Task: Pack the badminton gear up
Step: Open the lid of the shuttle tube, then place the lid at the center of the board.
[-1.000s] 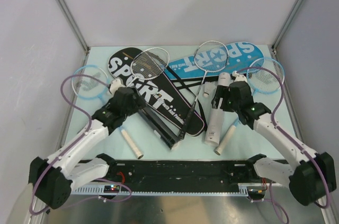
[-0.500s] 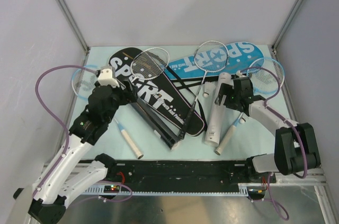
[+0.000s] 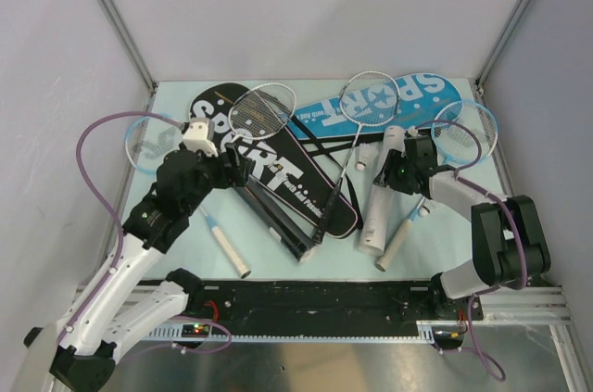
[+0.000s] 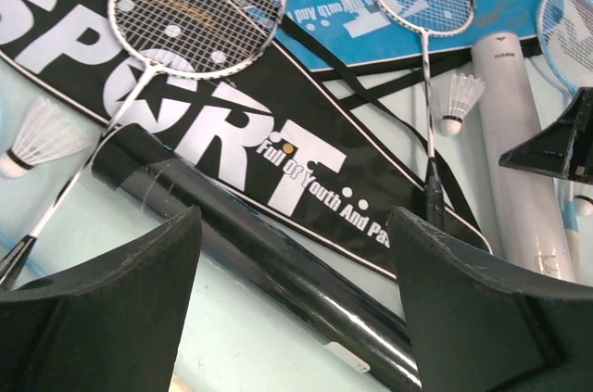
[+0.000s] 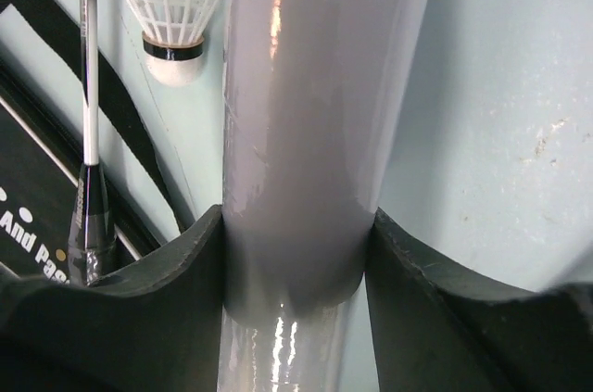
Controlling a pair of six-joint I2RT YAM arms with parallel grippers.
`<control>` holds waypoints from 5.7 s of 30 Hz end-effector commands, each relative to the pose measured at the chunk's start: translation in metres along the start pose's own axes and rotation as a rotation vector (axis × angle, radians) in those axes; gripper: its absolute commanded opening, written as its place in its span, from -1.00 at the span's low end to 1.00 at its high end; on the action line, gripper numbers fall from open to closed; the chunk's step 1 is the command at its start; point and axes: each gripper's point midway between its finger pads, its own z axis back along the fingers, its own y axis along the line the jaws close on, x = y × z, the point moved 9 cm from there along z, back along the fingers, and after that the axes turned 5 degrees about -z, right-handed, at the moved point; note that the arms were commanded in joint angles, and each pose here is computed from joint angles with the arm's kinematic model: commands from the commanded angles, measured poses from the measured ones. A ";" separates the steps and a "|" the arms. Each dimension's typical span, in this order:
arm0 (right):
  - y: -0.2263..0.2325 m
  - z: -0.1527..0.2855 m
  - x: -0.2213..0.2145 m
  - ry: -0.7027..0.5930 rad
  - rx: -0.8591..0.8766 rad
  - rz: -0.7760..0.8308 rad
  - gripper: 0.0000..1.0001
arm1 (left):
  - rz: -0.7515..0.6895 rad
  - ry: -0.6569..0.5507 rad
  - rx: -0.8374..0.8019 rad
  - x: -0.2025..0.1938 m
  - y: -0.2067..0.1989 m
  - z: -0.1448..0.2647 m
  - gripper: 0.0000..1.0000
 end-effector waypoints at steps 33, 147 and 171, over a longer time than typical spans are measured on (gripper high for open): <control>0.216 0.225 -0.018 -0.667 1.025 0.042 -0.12 | 0.042 -0.028 -0.920 0.019 -0.097 -0.012 0.82; 0.094 0.186 -0.068 -0.305 0.894 1.153 -0.32 | 0.117 -0.051 -0.541 0.112 -0.055 0.047 -1.00; 0.083 0.263 -0.015 -0.849 0.741 0.742 -0.28 | 0.115 0.357 -0.085 -0.035 -0.055 -0.165 -0.99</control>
